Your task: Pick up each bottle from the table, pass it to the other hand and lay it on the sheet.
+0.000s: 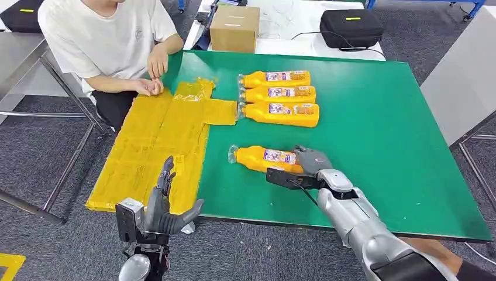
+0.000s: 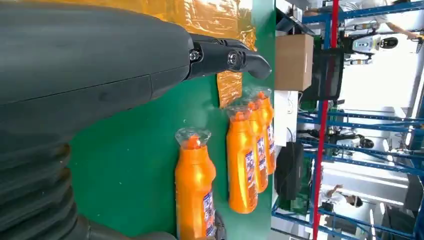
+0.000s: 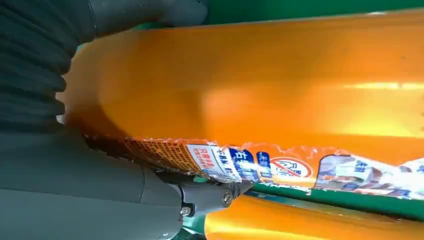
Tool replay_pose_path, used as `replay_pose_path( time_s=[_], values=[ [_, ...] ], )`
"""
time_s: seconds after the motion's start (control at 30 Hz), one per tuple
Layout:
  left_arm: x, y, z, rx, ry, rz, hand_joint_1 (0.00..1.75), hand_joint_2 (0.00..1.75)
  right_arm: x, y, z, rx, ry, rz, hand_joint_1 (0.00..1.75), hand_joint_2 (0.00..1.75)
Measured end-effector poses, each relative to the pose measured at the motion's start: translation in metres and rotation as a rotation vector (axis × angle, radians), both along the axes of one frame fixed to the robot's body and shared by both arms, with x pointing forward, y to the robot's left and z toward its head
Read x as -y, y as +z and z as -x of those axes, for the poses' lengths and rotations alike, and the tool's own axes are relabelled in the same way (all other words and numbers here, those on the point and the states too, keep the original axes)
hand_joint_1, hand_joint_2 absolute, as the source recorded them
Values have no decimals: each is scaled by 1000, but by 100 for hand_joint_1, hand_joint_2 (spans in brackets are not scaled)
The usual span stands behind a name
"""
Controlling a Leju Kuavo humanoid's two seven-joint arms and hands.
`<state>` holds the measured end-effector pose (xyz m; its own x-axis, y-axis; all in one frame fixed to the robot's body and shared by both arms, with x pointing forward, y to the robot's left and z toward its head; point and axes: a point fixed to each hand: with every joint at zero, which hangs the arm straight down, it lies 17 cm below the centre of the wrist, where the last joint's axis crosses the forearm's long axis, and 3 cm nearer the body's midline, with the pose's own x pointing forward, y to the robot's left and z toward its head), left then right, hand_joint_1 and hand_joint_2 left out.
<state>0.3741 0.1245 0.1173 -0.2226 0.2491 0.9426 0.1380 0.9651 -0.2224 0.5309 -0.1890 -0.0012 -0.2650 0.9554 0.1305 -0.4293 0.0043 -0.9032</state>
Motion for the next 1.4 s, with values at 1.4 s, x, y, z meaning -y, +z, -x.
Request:
replay_pose_path(
  time_s=[1.4],
  values=[
    [25,-42,10,-252,-125,178,0,175,-195,119,143,68,186,-1253,175,175]
  ],
)
